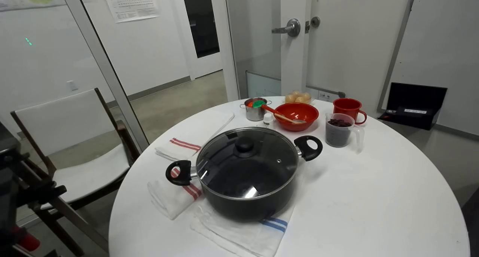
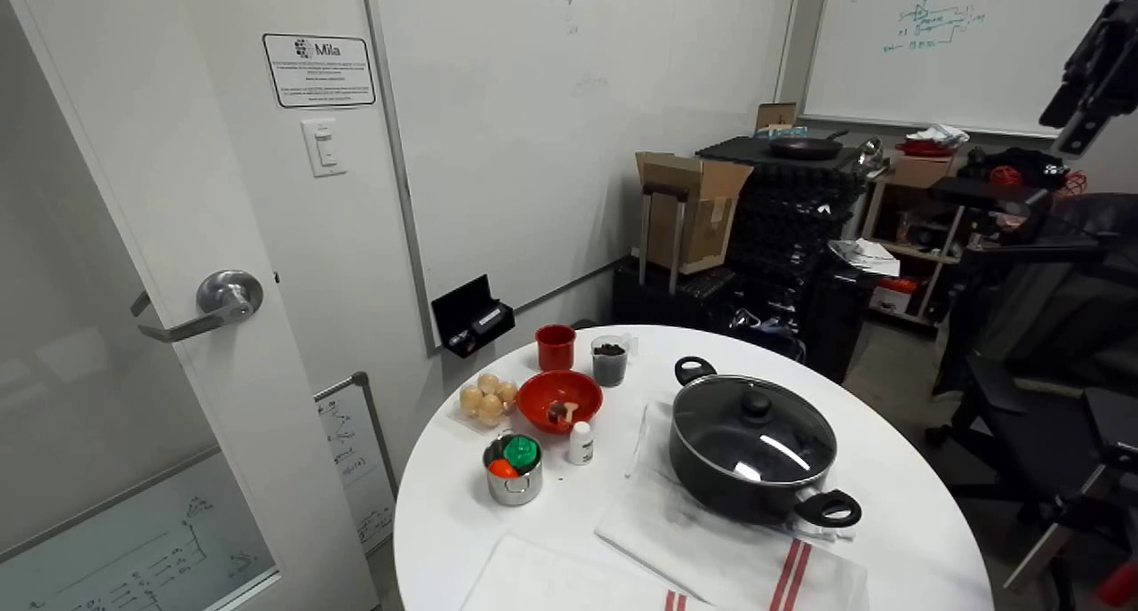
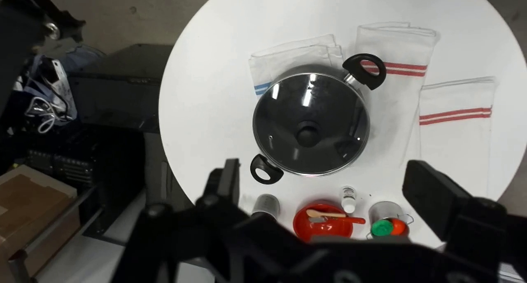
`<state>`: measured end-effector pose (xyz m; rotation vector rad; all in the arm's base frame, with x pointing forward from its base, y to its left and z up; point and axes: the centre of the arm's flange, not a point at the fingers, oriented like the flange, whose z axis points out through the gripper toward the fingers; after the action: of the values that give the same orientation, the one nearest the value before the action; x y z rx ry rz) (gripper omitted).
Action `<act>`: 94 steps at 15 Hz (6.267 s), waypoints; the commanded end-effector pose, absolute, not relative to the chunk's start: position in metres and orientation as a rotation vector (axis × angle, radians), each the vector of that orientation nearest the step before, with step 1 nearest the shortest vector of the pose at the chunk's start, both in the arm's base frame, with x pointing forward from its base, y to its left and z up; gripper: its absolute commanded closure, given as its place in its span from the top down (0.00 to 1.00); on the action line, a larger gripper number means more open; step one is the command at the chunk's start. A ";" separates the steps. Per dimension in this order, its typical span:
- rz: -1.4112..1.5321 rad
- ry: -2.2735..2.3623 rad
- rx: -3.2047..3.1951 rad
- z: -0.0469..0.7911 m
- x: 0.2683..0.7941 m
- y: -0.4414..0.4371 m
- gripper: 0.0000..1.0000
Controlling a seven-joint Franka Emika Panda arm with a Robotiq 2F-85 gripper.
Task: Remove the lid from the pot
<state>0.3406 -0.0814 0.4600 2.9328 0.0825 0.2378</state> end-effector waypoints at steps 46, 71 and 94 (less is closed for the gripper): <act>-0.117 0.491 3.163 0.060 0.593 -0.124 1.00; -0.129 0.493 3.168 0.055 0.591 -0.125 0.25; 0.104 0.768 2.884 0.197 0.623 -0.094 0.25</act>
<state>0.6033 -0.1203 0.1567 2.9710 0.6572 0.0428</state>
